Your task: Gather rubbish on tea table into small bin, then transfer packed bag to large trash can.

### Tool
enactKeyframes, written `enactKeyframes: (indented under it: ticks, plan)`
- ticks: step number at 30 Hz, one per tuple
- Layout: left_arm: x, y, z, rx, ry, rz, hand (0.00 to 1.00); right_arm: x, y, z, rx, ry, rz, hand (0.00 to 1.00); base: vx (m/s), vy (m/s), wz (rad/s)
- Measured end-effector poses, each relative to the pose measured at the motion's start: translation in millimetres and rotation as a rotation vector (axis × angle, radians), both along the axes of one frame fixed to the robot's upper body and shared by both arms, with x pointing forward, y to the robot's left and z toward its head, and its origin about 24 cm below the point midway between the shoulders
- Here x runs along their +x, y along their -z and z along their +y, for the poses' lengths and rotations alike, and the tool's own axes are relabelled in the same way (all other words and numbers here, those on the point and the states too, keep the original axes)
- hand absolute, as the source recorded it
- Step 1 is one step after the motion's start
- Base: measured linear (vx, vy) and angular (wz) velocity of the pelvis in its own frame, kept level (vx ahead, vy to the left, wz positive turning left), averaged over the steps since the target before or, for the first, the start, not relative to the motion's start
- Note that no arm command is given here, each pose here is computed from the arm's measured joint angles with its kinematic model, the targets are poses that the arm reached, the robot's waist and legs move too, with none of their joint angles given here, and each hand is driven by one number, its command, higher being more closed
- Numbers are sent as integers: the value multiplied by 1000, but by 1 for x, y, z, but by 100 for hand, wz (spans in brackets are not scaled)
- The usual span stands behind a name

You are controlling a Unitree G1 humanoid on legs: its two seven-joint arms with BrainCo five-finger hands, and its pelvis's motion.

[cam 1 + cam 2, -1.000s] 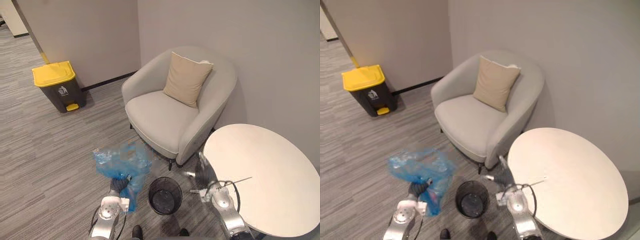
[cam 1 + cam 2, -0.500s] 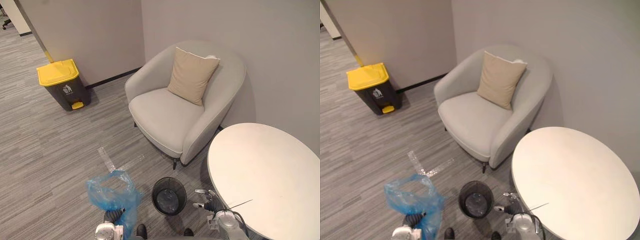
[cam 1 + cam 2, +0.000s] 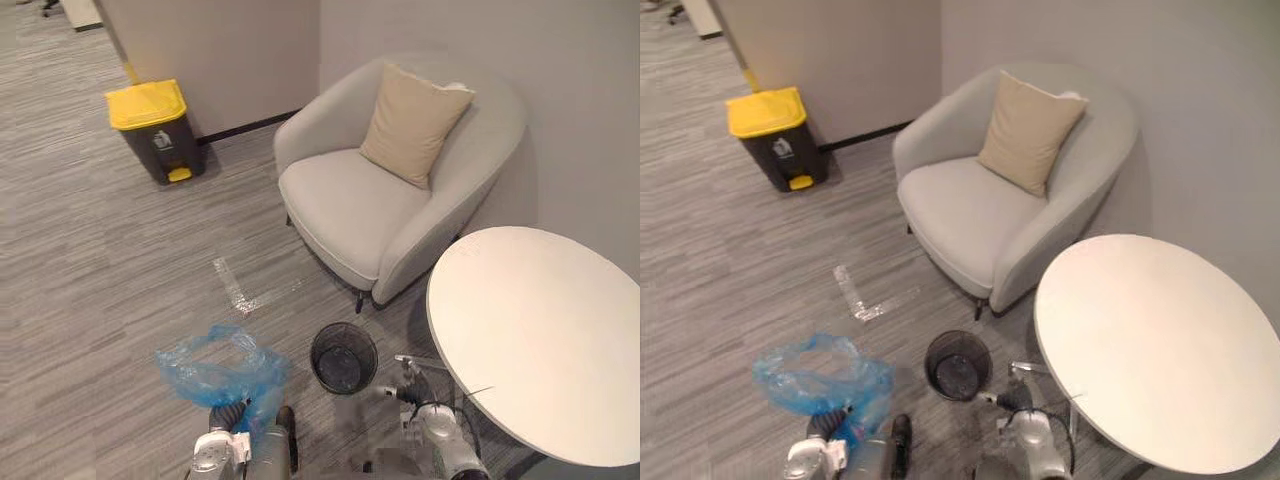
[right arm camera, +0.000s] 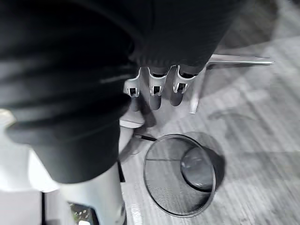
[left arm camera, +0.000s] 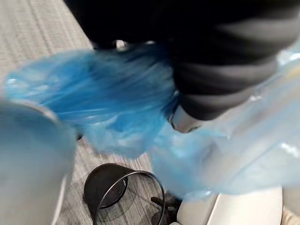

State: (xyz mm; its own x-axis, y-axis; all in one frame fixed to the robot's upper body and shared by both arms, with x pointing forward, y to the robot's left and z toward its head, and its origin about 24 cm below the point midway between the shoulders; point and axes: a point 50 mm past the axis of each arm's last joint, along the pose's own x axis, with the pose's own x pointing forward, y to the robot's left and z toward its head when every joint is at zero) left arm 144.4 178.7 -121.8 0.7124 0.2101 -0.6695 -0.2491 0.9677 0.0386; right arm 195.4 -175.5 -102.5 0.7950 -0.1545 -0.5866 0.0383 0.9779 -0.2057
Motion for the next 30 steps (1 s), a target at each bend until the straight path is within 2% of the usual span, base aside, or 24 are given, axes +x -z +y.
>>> enactKeyframes:
  ticks: [3, 8, 14, 21, 30]
  plan:
    - [3, -1, -14, -15, 47, -8, 100, -9, 4, -10, -26, 28, 23, 0, -321, -197, 81]
    - [13, -4, -21, -23, 79, -30, 100, -8, 2, -21, -45, 111, 19, 0, -248, -93, 88]
    - [17, 3, -26, -10, 146, 19, 100, -23, 15, -25, -46, 132, 99, 0, -127, 89, 74]
    - [-1, 11, 4, 93, 182, 101, 100, -30, 27, -11, -10, 121, 172, 0, -69, 163, 30]
    - [-12, 14, 18, 109, 136, 139, 100, -32, 31, -10, -28, 94, 214, 0, 4, 112, 24]
